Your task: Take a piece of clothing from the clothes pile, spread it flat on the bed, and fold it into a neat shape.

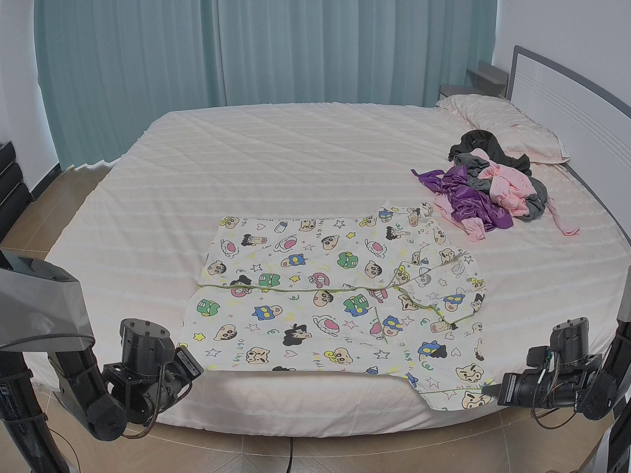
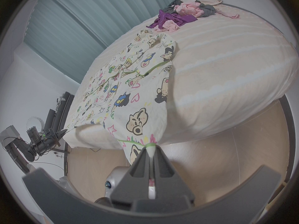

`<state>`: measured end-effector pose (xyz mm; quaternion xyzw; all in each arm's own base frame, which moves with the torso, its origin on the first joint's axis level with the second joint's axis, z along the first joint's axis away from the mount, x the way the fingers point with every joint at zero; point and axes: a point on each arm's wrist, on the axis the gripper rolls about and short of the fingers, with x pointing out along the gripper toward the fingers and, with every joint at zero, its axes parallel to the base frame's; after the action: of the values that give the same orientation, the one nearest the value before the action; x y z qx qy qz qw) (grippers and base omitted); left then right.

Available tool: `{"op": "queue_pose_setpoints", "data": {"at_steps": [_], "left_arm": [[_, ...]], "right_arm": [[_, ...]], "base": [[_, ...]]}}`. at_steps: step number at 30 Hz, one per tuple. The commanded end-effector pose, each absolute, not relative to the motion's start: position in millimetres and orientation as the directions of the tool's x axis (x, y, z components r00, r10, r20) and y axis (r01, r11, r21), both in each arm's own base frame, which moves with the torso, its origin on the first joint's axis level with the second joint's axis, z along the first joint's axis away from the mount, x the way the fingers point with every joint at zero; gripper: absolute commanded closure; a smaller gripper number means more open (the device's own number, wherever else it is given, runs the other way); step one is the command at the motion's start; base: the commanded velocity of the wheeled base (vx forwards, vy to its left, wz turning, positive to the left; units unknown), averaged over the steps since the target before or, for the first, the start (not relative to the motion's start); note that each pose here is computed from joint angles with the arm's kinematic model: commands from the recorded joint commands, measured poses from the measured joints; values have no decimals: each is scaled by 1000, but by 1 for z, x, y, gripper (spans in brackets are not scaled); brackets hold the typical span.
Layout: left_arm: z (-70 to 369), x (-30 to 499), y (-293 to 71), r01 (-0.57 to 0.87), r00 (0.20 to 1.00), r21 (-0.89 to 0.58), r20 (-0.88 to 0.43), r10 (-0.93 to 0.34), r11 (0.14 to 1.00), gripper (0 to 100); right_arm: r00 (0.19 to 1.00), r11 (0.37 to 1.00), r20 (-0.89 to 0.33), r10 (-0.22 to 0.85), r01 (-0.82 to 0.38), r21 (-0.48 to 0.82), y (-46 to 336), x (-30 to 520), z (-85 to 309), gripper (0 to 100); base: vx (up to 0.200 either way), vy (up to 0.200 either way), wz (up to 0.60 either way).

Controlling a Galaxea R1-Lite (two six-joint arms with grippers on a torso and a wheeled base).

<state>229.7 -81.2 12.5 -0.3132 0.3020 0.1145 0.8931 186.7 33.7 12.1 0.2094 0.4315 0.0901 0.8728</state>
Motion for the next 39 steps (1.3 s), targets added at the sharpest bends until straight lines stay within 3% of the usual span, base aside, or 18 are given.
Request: {"op": "queue_pose_setpoints", "data": {"at_steps": [1,18,39], "left_arm": [[7,222,-82,-391,770,-452,-638,15,802,100],[3,201,-82,-371,736,-380,-676,20,847,100],[-2,171,-76,-374,667,-302,-745,28,877,100]], "right_arm": [[632,895,-688,356,-17,447,36,173,30,100],[549,948,-797,253,26,319,46,155,25,100],[504,953,-828,245,33,301,37,123,42,100]], "base": [[0,0,0],[0,0,0],[0,0,0]]}}
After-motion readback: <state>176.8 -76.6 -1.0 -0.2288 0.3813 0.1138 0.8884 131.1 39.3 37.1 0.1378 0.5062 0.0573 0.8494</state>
